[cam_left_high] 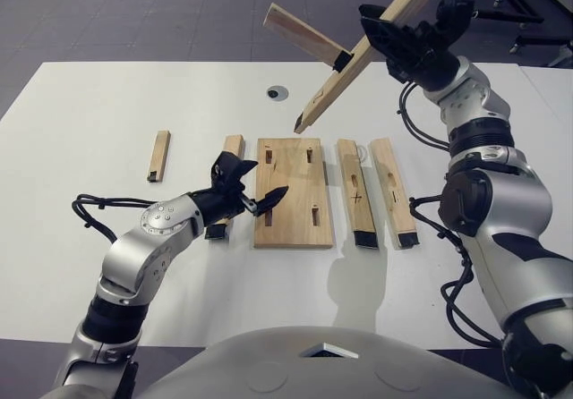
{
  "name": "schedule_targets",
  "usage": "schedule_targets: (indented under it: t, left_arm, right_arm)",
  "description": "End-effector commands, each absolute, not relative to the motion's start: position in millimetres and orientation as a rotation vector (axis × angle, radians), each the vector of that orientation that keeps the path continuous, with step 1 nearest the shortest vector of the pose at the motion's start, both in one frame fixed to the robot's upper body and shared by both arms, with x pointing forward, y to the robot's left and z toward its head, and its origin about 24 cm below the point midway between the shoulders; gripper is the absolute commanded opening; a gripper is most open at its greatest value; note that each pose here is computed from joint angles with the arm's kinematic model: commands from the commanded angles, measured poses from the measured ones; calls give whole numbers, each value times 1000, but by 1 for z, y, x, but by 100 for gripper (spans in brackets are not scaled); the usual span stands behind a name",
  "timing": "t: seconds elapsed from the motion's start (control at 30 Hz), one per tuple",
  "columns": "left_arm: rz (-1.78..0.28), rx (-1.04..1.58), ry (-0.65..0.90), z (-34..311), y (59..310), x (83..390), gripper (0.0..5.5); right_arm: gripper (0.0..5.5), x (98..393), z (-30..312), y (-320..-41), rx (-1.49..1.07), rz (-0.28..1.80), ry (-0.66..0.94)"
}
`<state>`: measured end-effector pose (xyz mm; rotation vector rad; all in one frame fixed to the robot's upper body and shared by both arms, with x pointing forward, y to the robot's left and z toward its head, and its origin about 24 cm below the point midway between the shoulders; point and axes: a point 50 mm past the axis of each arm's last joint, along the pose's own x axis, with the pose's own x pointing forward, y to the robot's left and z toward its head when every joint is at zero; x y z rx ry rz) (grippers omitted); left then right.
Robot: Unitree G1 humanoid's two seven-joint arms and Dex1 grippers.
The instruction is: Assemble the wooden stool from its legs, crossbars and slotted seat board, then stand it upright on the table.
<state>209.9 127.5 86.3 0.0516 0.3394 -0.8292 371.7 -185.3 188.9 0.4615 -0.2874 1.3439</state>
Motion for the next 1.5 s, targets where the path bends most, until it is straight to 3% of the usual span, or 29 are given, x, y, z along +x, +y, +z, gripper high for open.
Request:
schedule_targets:
  t: [0.03, 0.37, 0.67, 1.07, 1.23, 1.37, 1.5]
  left_arm:
    - [-844, 139, 353, 91, 131, 197, 465]
    - [-788, 257, 443, 55, 137, 194, 465]
    - [-797, 273, 441, 48, 132, 195, 465]
    - [-750, 351, 499, 41, 171, 199, 465]
    - [-763, 349, 497, 37, 170, 198, 465]
    - [-747, 316, 457, 48, 171, 205, 465]
    - [-725, 116, 337, 89, 174, 226, 465]
  right_arm:
    - [206, 371, 191, -185, 463, 1337, -306]
    - [206, 366, 185, -183, 474, 1340, -297]
    - [206, 363, 181, -178, 488, 1354, -289]
    - [206, 360, 178, -184, 481, 1340, -271]
    - [206, 360, 178, -183, 482, 1344, -271]
    - [206, 361, 180, -185, 455, 1312, -269]
    - [206, 369, 185, -190, 354, 1145, -162]
